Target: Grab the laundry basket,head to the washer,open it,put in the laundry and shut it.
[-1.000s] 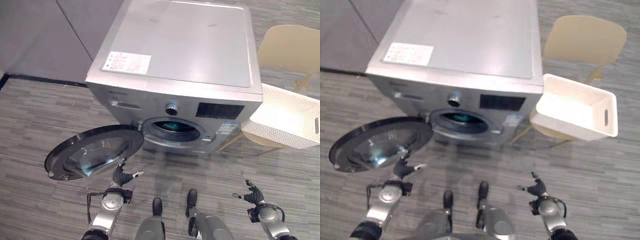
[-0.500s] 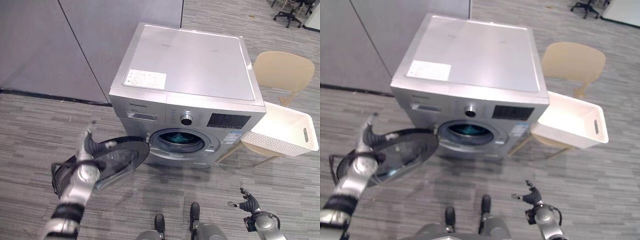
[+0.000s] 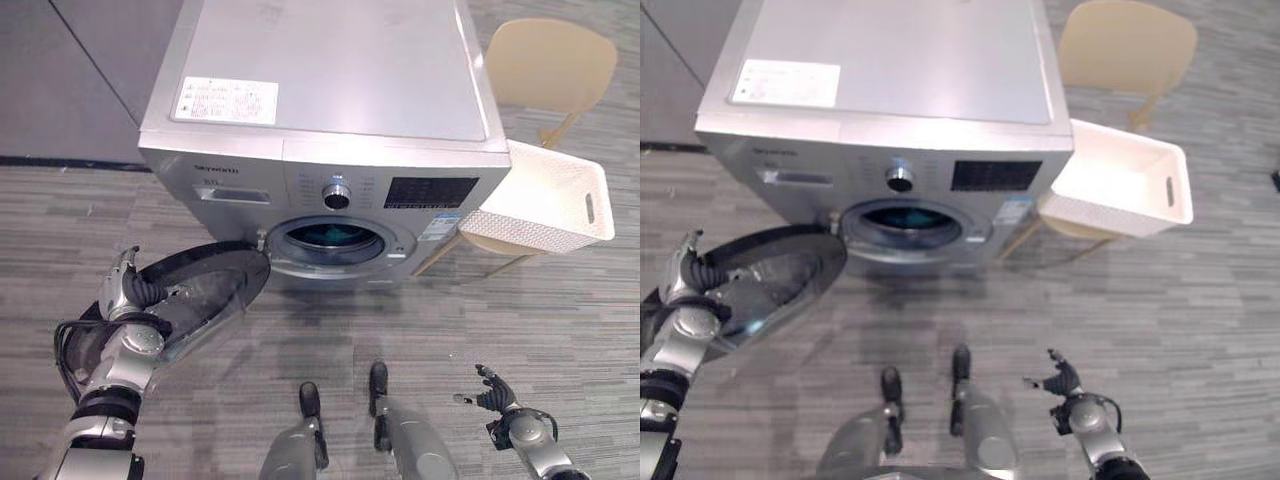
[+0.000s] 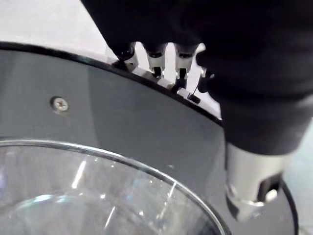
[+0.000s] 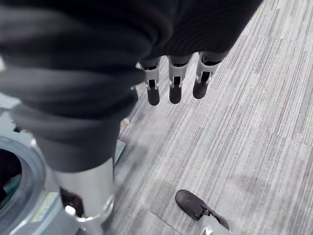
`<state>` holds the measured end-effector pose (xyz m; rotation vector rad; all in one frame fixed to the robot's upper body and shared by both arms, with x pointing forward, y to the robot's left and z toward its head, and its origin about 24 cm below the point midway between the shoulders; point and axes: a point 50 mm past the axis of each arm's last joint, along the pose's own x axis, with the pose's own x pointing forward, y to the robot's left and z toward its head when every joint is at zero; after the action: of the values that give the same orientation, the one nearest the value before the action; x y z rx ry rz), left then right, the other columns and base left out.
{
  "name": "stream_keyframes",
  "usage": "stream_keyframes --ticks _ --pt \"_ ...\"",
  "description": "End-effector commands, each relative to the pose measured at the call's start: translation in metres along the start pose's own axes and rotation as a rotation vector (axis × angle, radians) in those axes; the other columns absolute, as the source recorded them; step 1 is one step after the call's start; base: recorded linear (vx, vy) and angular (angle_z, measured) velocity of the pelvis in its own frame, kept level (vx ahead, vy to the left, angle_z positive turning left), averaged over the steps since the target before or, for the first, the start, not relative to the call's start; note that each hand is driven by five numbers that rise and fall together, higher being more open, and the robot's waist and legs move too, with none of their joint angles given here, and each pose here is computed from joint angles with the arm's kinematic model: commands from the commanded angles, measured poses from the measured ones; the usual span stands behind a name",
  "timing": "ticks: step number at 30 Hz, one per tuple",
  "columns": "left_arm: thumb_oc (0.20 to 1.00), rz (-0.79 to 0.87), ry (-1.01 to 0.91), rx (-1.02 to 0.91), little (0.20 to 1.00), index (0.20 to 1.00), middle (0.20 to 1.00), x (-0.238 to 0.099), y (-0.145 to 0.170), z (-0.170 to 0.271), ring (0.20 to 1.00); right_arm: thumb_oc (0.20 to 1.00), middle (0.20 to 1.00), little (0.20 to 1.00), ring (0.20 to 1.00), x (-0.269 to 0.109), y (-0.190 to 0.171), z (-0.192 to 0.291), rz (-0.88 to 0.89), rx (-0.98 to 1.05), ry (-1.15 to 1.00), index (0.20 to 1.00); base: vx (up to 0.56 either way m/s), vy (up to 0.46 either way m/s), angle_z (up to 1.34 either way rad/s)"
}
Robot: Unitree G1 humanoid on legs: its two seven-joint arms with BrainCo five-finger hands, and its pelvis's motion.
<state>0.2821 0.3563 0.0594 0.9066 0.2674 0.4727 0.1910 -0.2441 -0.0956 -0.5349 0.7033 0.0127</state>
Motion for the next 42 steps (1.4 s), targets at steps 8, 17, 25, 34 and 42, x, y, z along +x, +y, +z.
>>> stream_keyframes --ticks 8,17,25,34,42 --pt "1.0 -0.238 -0.064 -0.371 1.0 1.0 1.0 -0.053 -0.077 0.021 1.0 1.0 1.0 1.0 1.0 0.002 -0.014 0.017 -0.064 0.004 -0.077 1.0 -0.14 -0.218 0.34" --pt "1.0 -0.532 -0.23 -0.68 1.0 1.0 1.0 -0.099 -0.129 0.091 1.0 1.0 1.0 1.0 1.0 0.002 -0.013 0.011 -0.09 0.022 -0.054 1.0 -0.1 -0.034 0.27" --pt "1.0 -0.298 -0.423 -0.23 1.0 1.0 1.0 -0.031 -0.094 0.141 1.0 1.0 1.0 1.0 1.0 -0.006 -0.009 0.004 -0.053 -0.031 -0.072 1.0 0.01 0.062 -0.63" --pt "1.0 -0.28 -0.282 -0.154 1.0 1.0 1.0 -0.016 -0.083 0.095 1.0 1.0 1.0 1.0 1.0 -0.009 -0.018 0.007 -0.043 -0.051 -0.107 1.0 0.05 0.051 -0.2" --pt "1.0 -0.369 -0.233 -0.314 1.0 1.0 1.0 -0.054 -0.103 0.067 1.0 1.0 1.0 1.0 1.0 -0.007 -0.018 0.005 -0.062 -0.03 -0.084 1.0 0.03 -0.006 0.03"
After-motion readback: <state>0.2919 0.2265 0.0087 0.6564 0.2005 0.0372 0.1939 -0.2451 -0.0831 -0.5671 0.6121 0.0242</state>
